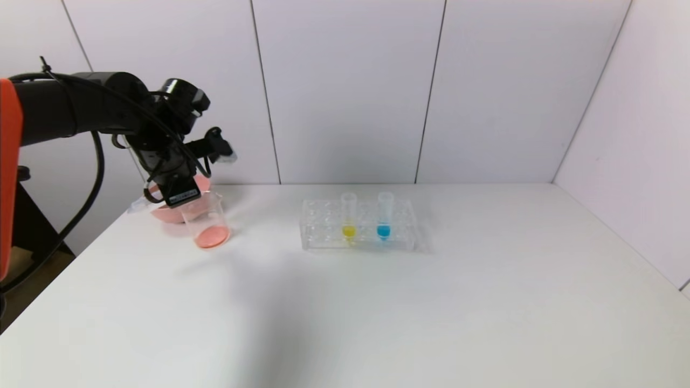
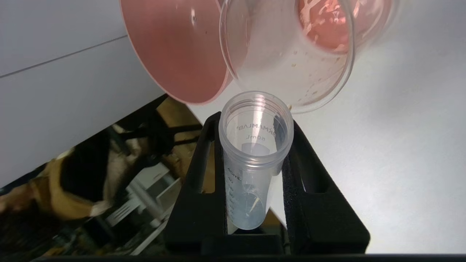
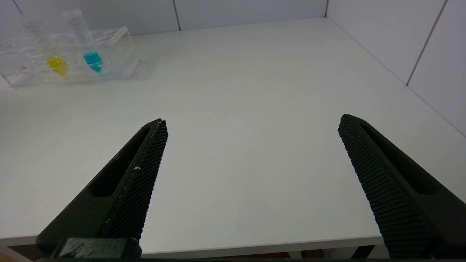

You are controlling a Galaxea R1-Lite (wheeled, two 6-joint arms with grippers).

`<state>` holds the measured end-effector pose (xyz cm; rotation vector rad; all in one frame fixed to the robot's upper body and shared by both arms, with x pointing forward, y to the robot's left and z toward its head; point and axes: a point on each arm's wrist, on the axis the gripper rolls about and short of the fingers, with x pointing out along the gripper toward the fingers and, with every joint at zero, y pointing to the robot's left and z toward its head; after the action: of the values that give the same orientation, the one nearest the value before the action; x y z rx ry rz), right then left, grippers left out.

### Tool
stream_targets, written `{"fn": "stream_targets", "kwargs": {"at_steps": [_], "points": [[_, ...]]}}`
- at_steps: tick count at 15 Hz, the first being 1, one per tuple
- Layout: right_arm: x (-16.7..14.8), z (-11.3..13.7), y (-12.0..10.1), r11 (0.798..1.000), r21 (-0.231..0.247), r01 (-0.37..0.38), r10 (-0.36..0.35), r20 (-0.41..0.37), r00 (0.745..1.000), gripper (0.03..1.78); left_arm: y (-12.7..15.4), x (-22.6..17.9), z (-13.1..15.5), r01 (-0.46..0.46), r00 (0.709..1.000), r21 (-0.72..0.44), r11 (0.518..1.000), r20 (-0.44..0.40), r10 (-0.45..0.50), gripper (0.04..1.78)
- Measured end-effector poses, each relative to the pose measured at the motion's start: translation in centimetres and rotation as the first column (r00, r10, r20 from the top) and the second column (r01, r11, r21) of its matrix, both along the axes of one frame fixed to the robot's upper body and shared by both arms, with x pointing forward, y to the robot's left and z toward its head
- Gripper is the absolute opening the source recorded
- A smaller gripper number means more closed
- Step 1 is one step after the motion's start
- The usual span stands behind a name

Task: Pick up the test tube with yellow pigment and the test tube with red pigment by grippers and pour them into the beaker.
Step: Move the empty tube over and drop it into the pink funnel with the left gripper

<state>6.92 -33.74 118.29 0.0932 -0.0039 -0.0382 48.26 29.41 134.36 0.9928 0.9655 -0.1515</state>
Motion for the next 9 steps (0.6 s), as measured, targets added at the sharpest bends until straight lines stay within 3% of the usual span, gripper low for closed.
{"fn": "stream_targets", "kwargs": {"at_steps": [2,4,7,9], "points": [[0.0,0.0,0.0,1.000,0.000,0.000,0.000,0.000,1.000,1.71,2.1,-0.7,1.8,-0.036,0.995,-0.202,0.979,0.084,0.054,0.45],[0.0,0.0,0.0,1.000,0.000,0.000,0.000,0.000,1.000,1.71,3.4,-1.3,3.3,-0.085,0.972,-0.345,0.935,0.179,0.155,0.45],[0.0,0.0,0.0,1.000,0.000,0.000,0.000,0.000,1.000,1.71,4.4,-2.0,4.5,-0.145,0.885,-0.524,0.839,0.311,0.347,0.45],[0.0,0.0,0.0,1.000,0.000,0.000,0.000,0.000,1.000,1.71,5.0,-2.9,4.9,-0.137,0.815,-0.609,0.781,0.380,0.439,0.45]]}}
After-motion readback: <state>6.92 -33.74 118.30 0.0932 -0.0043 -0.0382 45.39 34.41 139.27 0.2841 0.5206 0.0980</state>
